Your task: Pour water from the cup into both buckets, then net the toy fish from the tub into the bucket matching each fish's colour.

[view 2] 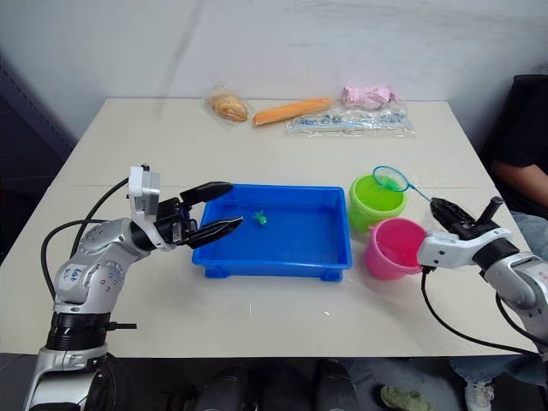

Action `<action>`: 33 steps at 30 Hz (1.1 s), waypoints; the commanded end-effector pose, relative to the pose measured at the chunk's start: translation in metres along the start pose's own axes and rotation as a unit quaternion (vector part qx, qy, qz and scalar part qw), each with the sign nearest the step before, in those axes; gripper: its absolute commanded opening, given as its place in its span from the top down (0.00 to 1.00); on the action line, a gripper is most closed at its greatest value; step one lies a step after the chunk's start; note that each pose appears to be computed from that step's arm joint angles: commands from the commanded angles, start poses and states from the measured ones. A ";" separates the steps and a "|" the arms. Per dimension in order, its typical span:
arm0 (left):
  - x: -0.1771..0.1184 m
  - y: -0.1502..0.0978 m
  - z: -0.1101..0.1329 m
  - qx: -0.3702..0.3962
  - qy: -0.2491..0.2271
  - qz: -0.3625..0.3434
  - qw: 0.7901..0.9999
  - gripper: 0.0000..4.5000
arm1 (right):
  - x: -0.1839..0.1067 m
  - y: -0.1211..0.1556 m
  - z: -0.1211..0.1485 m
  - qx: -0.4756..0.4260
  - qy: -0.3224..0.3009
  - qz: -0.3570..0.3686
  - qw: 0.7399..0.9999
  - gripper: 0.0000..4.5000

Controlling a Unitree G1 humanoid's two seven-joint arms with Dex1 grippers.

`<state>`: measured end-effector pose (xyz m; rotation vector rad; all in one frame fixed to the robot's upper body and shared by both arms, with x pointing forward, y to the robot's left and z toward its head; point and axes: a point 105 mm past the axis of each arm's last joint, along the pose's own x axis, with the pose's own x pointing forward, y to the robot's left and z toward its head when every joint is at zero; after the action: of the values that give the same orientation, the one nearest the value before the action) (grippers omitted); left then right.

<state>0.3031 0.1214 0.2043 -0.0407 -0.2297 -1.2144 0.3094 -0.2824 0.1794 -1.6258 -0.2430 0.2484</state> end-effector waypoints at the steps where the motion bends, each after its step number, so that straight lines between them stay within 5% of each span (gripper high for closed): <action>1: 0.003 -0.006 0.009 0.024 -0.011 -0.011 1.000 0.02 | 0.003 -0.013 0.001 -0.005 -0.007 -0.025 1.000 1.00; 15: 0.003 -0.009 0.007 0.024 -0.013 -0.009 1.000 0.02 | 0.002 -0.003 0.013 -0.003 -0.037 0.003 0.999 1.00; 19: 0.004 -0.007 0.008 0.025 -0.016 -0.006 1.000 0.02 | 0.001 -0.025 -0.011 -0.005 0.014 -0.049 0.999 1.00; 24: 0.008 -0.005 0.008 0.027 -0.020 -0.009 0.999 0.02 | 0.002 -0.005 0.017 0.001 -0.036 -0.018 0.999 1.00; 27: 0.008 -0.006 0.009 0.027 -0.021 -0.009 0.999 0.02 | 0.001 -0.021 -0.004 -0.005 0.016 -0.052 0.998 1.00; 33: 0.008 -0.006 0.007 0.025 -0.020 -0.010 0.999 0.02 | -0.003 -0.013 -0.008 -0.017 0.024 -0.035 0.999 1.00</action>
<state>0.3007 0.1129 0.2058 -0.0432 -0.2638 -1.2276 0.3086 -0.2819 0.1720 -1.6198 -0.2322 0.2285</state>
